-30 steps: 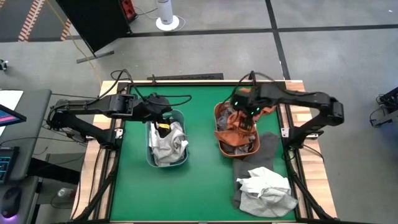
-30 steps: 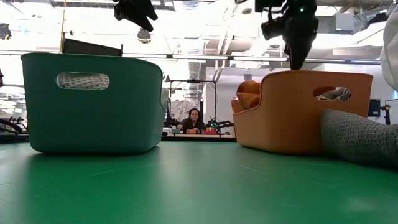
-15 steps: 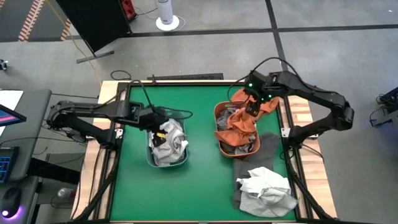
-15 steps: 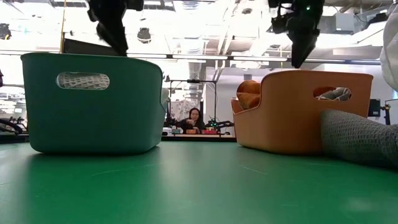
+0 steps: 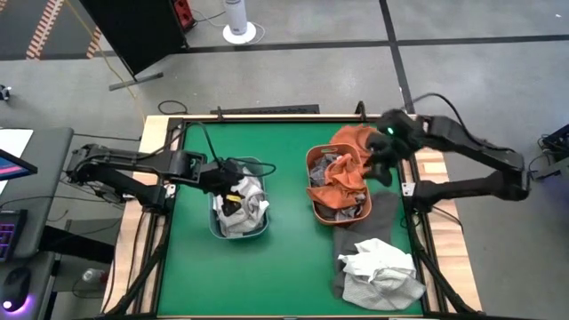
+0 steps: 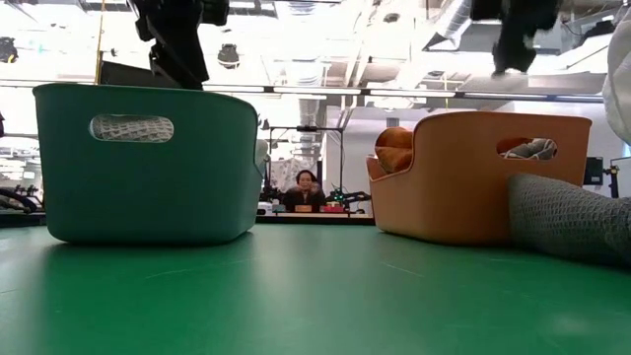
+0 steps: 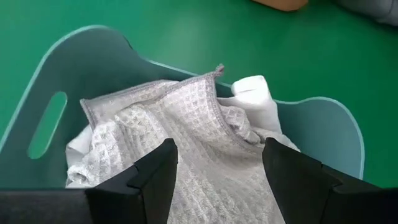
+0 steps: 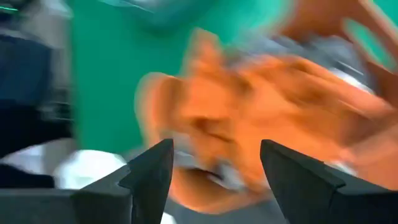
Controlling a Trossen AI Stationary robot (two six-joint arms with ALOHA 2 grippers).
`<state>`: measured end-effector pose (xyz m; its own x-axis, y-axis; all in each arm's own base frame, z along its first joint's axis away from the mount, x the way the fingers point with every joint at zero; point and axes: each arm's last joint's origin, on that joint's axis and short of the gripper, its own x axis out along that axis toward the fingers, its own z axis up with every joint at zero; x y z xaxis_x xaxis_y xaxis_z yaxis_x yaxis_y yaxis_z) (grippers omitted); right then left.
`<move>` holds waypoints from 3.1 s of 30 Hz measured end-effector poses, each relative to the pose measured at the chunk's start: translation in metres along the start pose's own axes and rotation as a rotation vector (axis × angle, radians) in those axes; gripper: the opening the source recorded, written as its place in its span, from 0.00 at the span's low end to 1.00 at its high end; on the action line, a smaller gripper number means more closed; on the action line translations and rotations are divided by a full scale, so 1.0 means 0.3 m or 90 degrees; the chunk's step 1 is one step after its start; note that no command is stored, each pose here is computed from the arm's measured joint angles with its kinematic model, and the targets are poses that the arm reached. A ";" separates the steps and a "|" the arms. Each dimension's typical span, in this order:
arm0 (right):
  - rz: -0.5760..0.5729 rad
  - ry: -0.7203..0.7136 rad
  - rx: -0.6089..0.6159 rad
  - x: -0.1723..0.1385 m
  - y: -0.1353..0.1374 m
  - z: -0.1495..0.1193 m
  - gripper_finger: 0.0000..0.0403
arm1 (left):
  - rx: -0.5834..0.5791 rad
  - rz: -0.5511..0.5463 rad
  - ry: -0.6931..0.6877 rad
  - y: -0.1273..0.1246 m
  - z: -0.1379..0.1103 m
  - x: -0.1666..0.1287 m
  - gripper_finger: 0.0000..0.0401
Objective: Sort towels by color in basket
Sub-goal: Put the white towel into the green bin
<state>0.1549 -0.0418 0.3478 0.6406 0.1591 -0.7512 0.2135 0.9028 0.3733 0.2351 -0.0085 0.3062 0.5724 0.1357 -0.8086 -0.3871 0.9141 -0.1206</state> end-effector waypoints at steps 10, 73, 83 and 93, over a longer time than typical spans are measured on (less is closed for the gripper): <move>0.106 0.050 -0.159 0.131 0.329 -0.083 0.70 | 0.026 0.051 -0.015 0.051 0.023 0.007 0.56; 0.097 -0.481 -0.310 0.194 0.343 0.565 0.07 | -0.037 -0.140 -0.510 0.065 0.122 -0.337 0.56; 0.068 -0.399 -0.288 0.350 0.286 0.587 0.07 | -0.027 -0.086 -0.522 0.073 0.122 -0.338 0.56; 0.112 -0.386 -0.339 0.350 0.315 0.623 0.07 | 0.020 -0.129 -0.460 0.036 0.154 -0.244 0.56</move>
<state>0.3800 -0.0144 0.4059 0.9513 0.2111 -0.2246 -0.2086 0.9774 0.0354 0.2225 0.0092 0.3906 0.9666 0.1704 -0.1916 -0.2087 0.9570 -0.2017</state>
